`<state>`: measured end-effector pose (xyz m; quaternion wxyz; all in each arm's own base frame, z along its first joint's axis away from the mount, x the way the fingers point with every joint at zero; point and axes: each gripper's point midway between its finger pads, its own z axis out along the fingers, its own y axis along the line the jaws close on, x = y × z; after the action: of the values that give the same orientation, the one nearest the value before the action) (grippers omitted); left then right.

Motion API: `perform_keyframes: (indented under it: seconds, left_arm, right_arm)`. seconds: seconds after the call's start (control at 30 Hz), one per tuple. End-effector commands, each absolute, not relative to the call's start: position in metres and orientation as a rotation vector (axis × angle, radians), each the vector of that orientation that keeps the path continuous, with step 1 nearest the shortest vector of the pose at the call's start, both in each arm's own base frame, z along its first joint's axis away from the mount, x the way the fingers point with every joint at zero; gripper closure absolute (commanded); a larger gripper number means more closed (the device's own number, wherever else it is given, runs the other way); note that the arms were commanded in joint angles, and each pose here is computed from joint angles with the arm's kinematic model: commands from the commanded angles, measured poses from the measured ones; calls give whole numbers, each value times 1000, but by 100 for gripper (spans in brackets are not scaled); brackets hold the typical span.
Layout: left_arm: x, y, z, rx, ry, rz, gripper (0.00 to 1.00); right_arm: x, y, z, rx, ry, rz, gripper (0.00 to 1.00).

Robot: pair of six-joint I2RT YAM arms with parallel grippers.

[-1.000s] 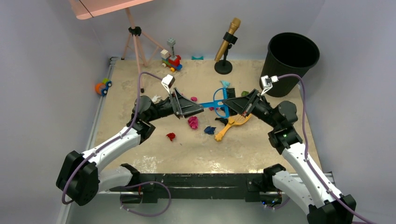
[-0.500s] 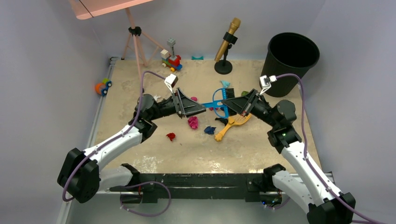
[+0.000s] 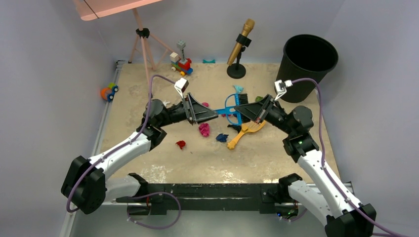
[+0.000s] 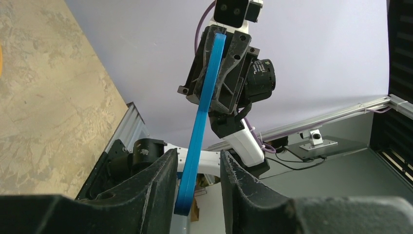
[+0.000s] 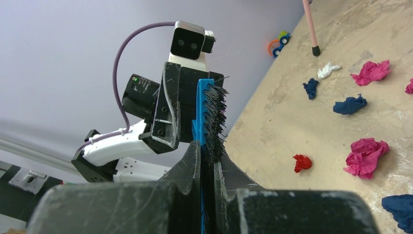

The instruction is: Sweep away the paper scraps from the table

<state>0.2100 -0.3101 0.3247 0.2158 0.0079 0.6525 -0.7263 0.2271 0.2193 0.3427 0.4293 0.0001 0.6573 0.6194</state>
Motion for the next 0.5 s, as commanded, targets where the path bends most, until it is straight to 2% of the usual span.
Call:
perform_keyframes:
  seconds: [0.0, 0.07, 0.2, 0.27, 0.3, 0.33, 0.37, 0.4, 0.47]
  left_arm:
    - [210, -312, 348, 99, 1714, -2020, 60]
    - [210, -312, 349, 101, 1712, -2024, 67]
    - [213, -313, 350, 91, 1707, -2034, 100]
    - [212, -313, 351, 94, 1698, -2040, 100]
    - [212, -312, 354, 101, 1688, -2039, 100]
    - [211, -311, 354, 108, 1683, -2032, 100]
    - [212, -309, 355, 119, 1682, -2017, 100]
    - [211, -306, 355, 129, 1692, -1991, 100]
    - [215, -298, 343, 119, 1771, -1879, 100]
  right_arm:
    - [220, 221, 346, -30, 1623, 1565, 100]
    - [221, 220, 344, -25, 1625, 1561, 100]
    - [221, 220, 343, -24, 1626, 1561, 100]
    - [221, 220, 341, -25, 1627, 1558, 100]
    - [221, 220, 340, -27, 1629, 1553, 83]
    - [222, 218, 337, -8, 1648, 1533, 45]
    - [224, 215, 336, 11, 1658, 1502, 21]
    - [225, 212, 336, 21, 1666, 1460, 16]
    - [225, 200, 339, 42, 1666, 1362, 13]
